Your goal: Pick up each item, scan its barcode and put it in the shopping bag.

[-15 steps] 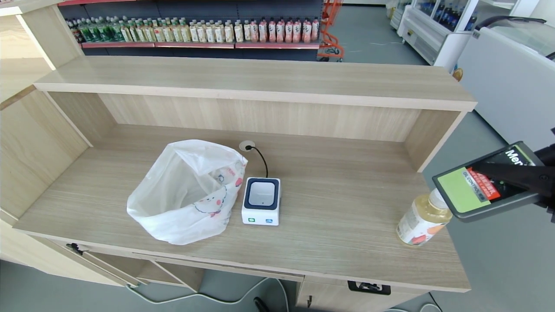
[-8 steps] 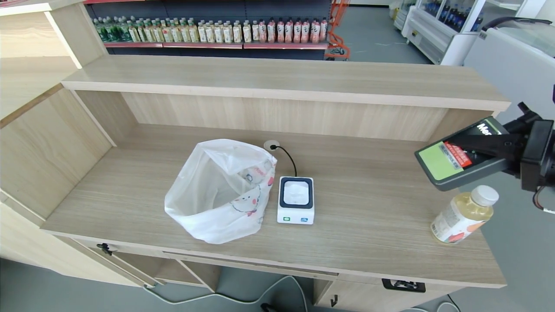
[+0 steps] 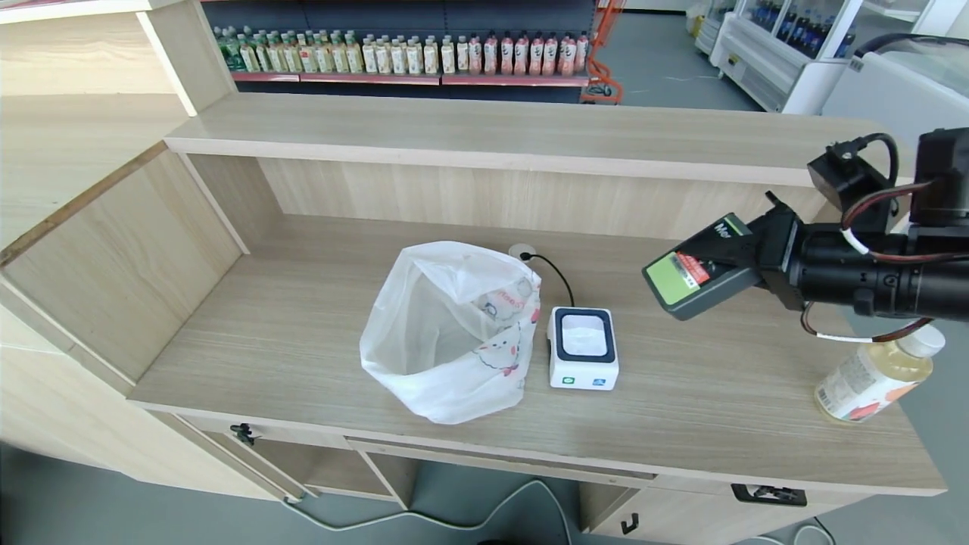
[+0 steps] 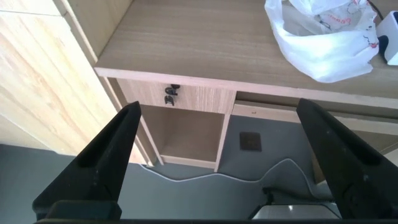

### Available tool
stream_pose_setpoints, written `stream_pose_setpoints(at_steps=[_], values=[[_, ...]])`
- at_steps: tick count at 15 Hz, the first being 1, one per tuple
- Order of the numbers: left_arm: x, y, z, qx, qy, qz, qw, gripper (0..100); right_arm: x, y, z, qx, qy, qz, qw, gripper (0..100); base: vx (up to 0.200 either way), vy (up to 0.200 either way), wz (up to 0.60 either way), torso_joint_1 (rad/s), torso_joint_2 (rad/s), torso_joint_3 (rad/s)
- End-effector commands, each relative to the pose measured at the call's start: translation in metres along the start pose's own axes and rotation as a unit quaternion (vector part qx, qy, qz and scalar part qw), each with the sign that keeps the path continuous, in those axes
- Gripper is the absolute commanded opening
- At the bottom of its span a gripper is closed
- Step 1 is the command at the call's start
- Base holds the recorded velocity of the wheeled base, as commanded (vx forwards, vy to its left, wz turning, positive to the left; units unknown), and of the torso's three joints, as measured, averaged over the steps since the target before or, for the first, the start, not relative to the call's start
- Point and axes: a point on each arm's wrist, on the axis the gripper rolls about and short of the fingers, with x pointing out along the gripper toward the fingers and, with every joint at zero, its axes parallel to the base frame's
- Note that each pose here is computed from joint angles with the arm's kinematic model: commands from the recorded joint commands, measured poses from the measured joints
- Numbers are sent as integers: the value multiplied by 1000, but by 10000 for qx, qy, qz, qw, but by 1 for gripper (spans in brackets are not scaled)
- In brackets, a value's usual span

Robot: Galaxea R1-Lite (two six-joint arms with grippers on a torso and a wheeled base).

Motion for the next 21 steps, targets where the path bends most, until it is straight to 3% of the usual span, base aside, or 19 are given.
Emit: stream_pose_setpoints(at_steps=[1,12,15,21], values=[[0,0,0,-4,-4,6,10000,100,43,-23,-18,-192,446,-184,9987,0,0,0,0,0,0,0],[0,0,0,-4,-4,6,10000,100,137,-50,-49,-480,729,105,9961,0,0,0,0,0,0,0],[0,0,0,-4,-4,6,10000,100,157,-56,-47,-638,681,77,9956,0,0,0,0,0,0,0],[0,0,0,-4,-4,6,10000,100,174,-53,-55,-763,781,187,9938,0,0,0,0,0,0,0]])
